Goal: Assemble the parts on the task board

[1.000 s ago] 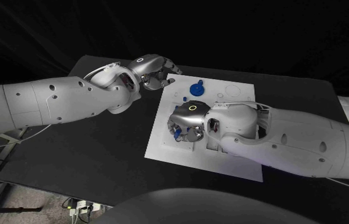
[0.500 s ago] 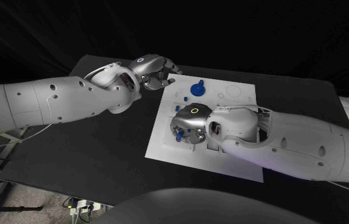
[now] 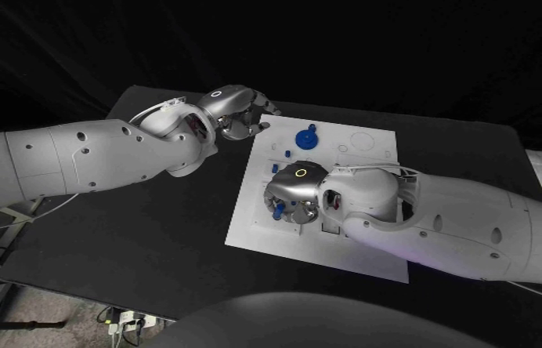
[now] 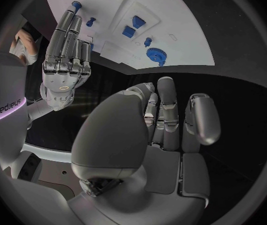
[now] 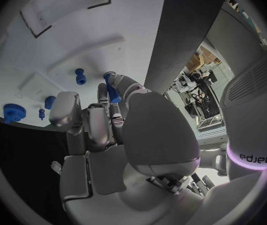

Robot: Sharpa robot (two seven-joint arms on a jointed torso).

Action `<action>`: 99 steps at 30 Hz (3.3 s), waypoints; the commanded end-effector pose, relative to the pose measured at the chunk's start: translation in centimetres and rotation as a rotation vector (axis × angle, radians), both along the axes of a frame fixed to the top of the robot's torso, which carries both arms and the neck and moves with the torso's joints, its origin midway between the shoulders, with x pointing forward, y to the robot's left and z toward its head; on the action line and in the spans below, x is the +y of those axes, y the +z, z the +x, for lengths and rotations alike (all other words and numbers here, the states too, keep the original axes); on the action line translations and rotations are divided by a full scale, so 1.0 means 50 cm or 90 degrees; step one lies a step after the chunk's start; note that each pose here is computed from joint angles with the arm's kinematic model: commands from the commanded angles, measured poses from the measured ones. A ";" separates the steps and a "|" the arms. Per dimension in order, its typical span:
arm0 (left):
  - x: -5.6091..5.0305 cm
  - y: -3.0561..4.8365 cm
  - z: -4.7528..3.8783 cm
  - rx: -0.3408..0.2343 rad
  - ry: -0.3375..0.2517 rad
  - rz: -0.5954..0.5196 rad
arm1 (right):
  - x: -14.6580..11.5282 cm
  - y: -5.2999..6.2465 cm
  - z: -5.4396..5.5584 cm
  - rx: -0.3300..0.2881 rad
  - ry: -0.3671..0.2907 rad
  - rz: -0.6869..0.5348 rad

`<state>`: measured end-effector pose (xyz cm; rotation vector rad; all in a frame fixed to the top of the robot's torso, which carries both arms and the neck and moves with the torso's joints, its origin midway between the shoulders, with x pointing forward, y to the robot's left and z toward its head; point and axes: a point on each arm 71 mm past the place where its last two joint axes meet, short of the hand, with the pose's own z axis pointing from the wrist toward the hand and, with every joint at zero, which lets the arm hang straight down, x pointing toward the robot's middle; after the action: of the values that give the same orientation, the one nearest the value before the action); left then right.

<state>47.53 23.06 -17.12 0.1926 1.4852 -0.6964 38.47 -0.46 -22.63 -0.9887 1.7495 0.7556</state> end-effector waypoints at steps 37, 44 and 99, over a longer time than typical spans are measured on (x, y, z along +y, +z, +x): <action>-0.003 -0.004 -0.003 0.013 -0.002 0.007 | -0.010 -0.011 -0.005 0.006 -0.005 -0.030; -0.003 -0.005 -0.003 0.015 -0.001 0.008 | -0.016 -0.004 -0.001 -0.003 -0.003 0.009; -0.020 -0.008 -0.014 -0.021 -0.030 -0.026 | -0.416 0.118 0.082 0.128 -0.507 -0.027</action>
<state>46.95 22.27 -17.70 0.2030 1.4645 -0.7376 42.46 -20.79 -15.80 -0.1504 1.9971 0.4762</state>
